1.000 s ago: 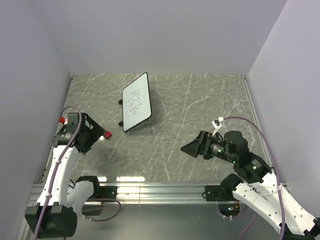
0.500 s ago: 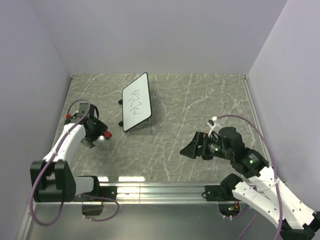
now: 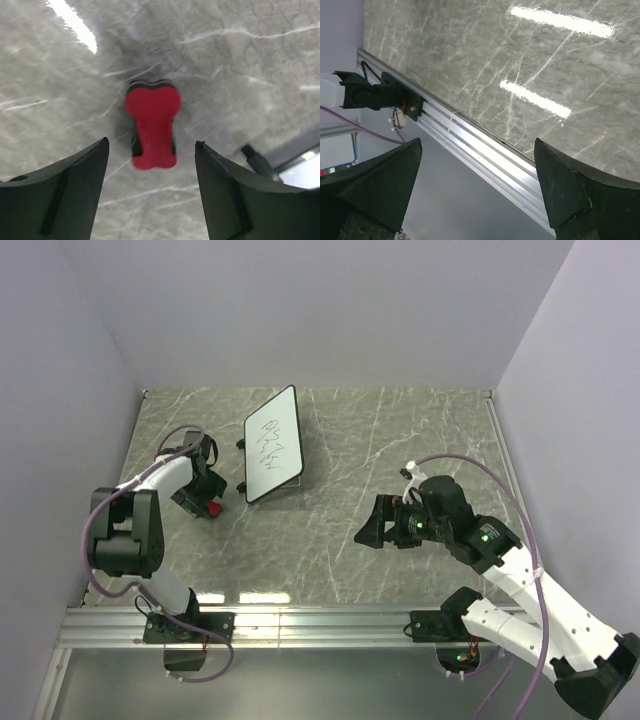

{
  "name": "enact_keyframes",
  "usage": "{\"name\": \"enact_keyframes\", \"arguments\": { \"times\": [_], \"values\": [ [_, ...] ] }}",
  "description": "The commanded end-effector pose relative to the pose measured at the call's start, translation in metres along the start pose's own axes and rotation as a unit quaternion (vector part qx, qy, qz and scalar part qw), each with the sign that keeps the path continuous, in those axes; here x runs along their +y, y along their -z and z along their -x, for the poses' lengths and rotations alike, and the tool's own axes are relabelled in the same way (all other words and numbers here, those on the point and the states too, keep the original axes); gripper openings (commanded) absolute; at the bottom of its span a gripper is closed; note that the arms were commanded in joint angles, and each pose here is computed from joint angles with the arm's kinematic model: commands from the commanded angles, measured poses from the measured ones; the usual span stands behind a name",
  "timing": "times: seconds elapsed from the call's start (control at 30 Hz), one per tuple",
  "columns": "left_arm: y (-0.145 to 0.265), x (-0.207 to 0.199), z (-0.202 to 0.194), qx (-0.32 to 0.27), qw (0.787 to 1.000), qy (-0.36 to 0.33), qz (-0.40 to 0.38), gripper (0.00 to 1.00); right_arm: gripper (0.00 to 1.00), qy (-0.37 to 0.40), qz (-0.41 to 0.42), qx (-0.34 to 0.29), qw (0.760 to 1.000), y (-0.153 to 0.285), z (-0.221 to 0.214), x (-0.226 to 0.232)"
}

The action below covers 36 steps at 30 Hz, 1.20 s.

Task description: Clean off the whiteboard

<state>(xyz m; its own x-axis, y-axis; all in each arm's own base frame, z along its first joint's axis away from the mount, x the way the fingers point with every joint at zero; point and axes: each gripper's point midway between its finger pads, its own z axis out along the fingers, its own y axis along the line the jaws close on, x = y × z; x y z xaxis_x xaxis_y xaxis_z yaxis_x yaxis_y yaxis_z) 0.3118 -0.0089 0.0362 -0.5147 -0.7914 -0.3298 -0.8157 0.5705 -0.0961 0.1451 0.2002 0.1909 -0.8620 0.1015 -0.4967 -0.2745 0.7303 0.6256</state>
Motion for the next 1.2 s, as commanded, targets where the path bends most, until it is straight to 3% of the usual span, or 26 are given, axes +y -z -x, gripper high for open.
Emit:
{"name": "enact_keyframes", "arguments": {
  "times": [0.0, 0.2, 0.23, 0.3, 0.33, 0.4, 0.47, 0.6, 0.8, 0.93, 1.17],
  "values": [
    [-0.001, -0.016, 0.01, -0.024, 1.0, 0.011, -0.002, 0.73, 1.0, 0.03, 0.004, -0.015, 0.999, 0.003, 0.017, 0.01],
    [-0.018, -0.014, 0.005, -0.017, 1.0, 0.004, 0.015, 0.59, 1.0, 0.042, -0.006, -0.005, 0.999, -0.006, 0.022, 0.008],
    [-0.022, -0.013, 0.004, -0.016, 1.0, 0.003, 0.022, 0.48, 1.0, 0.046, -0.009, -0.004, 0.999, -0.008, 0.024, 0.007],
    [-0.023, -0.013, 0.004, -0.017, 1.0, 0.003, 0.022, 0.37, 1.0, 0.049, -0.011, -0.001, 0.999, -0.009, 0.026, 0.007],
    [-0.023, -0.012, 0.005, -0.018, 1.0, 0.003, 0.023, 0.26, 1.0, 0.052, -0.011, -0.001, 0.999, -0.011, 0.029, 0.008],
    [-0.024, -0.013, 0.005, -0.018, 1.0, -0.002, 0.024, 0.17, 1.0, 0.056, -0.009, -0.001, 0.998, -0.013, 0.033, 0.011],
    [-0.022, -0.013, 0.007, -0.02, 0.999, -0.006, 0.024, 0.02, 1.0, 0.061, -0.003, -0.007, 0.998, -0.015, 0.043, 0.017],
    [-0.003, -0.022, 0.02, -0.036, 0.999, -0.021, 0.002, 0.0, 1.0, 0.054, 0.031, -0.031, 0.998, -0.017, 0.083, 0.042],
    [0.058, -0.068, 0.048, -0.068, 0.989, -0.063, -0.113, 0.0, 1.0, 0.032, 0.07, -0.045, 0.996, -0.044, 0.157, 0.074],
    [0.101, -0.107, 0.054, -0.077, 0.972, -0.098, -0.198, 0.0, 0.98, 0.017, 0.07, -0.035, 0.997, -0.089, 0.207, 0.08],
    [0.149, -0.152, 0.023, -0.056, 0.942, -0.165, -0.286, 0.0, 0.92, -0.013, 0.046, -0.018, 0.999, -0.165, 0.263, 0.073]
  ]
}}
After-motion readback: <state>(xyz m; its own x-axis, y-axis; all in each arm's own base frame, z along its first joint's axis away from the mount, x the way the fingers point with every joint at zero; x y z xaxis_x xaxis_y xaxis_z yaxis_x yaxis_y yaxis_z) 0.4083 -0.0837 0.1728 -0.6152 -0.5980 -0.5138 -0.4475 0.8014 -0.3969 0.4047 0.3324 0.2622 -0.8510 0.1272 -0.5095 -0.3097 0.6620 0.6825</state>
